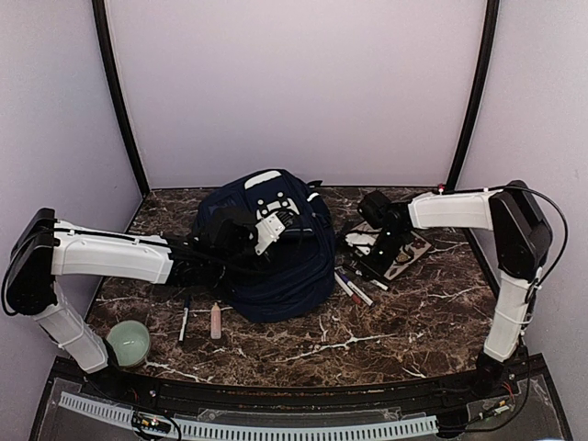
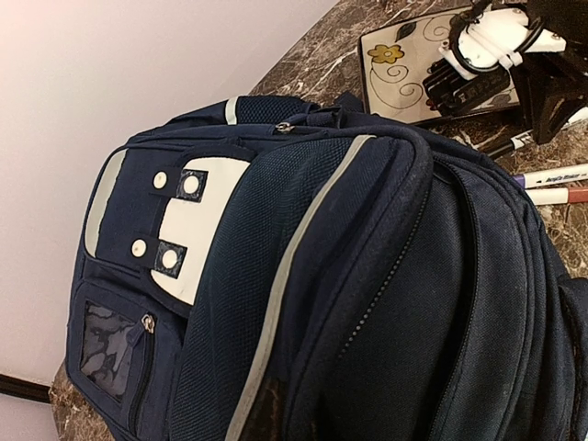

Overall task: Pack the student bag
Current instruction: Pick up the pen from the center of the board, then place the pen in the upper front pocket of the bag.

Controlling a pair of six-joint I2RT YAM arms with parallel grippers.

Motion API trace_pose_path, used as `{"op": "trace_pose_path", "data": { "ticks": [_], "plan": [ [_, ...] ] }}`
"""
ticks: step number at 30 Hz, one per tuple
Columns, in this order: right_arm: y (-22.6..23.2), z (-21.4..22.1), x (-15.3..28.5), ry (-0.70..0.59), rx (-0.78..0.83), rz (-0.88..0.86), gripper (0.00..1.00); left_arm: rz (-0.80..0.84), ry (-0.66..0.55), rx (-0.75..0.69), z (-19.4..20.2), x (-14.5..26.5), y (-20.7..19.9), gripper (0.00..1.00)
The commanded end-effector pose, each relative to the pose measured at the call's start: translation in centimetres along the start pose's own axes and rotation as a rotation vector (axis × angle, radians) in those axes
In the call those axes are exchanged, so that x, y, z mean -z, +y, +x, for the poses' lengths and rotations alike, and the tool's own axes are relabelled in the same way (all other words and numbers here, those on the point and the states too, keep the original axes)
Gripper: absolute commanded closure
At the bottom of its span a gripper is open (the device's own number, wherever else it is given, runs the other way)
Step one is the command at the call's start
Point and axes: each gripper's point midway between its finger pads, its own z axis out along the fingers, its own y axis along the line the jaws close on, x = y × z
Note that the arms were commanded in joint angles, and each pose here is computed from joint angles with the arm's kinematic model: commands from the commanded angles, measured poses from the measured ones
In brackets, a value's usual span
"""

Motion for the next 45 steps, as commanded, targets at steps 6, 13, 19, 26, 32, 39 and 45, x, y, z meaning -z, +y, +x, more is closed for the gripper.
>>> {"op": "trace_pose_path", "data": {
  "ticks": [6,13,19,26,32,39,45],
  "plan": [
    [0.6,-2.9,6.2,-0.178,0.064,-0.035,0.96,-0.007,-0.128,0.11,-4.3,2.2,1.9,1.0],
    [1.9,-6.0,10.7,-0.352,0.224,-0.024,0.96,0.021,-0.182,0.16,-6.5,2.7,2.2,1.0],
    [4.5,-8.1,12.7,-0.417,0.422,0.035,0.96,0.051,-0.209,0.192,-8.3,2.9,3.0,1.0],
    [7.9,-9.6,13.6,-0.442,0.675,0.158,0.96,0.149,-0.22,0.252,-10.3,3.4,4.2,1.0],
    [10.2,-11.5,13.8,-0.475,0.834,0.282,0.96,0.213,-0.232,0.288,-11.2,3.9,5.3,1.0],
    [12.7,-15.5,13.0,-0.505,1.019,0.501,0.96,0.277,-0.229,0.306,-11.8,4.1,5.3,1.0],
    [12.9,-17.9,10.6,-0.503,1.134,0.697,0.96,0.318,-0.225,0.314,-12.1,4.4,5.2,1.0]
  ]
}}
